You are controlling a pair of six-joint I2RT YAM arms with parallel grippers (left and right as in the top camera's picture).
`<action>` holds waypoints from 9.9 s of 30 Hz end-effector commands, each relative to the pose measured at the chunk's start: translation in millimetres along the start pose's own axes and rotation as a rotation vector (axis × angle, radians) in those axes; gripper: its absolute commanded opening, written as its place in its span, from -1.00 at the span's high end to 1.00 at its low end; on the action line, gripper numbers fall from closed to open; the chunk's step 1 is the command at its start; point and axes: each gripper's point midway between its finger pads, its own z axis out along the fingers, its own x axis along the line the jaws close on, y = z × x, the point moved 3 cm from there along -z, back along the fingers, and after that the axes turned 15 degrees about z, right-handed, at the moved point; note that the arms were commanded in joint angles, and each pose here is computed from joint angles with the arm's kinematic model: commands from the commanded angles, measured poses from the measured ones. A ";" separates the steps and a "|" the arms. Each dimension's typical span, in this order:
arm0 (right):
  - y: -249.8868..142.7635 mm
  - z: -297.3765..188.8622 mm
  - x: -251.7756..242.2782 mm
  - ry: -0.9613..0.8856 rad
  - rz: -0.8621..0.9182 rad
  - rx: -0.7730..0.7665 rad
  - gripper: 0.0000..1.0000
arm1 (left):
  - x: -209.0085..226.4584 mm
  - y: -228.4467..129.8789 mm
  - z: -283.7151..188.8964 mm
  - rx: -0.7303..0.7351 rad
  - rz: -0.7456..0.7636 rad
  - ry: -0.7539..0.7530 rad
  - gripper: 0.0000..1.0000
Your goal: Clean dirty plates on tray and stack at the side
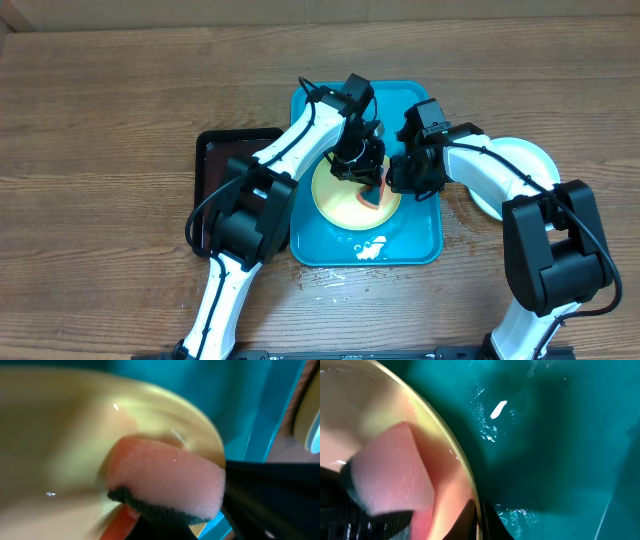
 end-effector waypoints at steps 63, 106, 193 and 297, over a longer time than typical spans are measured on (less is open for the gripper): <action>-5.5 -112.2 130.7 -0.227 -0.416 -0.409 0.92 | 83.8 -167.5 -388.5 -0.718 -0.413 0.415 -1.00; -92.6 -198.5 238.4 -0.411 -0.461 -1.276 0.92 | 55.3 -198.9 -413.7 -0.834 -0.389 0.455 -1.00; -126.9 -344.5 -33.0 0.388 -0.325 -1.071 -1.00 | 55.3 -198.9 -413.7 -0.834 -0.389 0.455 -0.99; -110.4 -169.3 -68.8 0.474 -0.421 -1.335 -1.00 | 101.4 -254.3 -200.7 -1.589 0.084 0.614 -0.99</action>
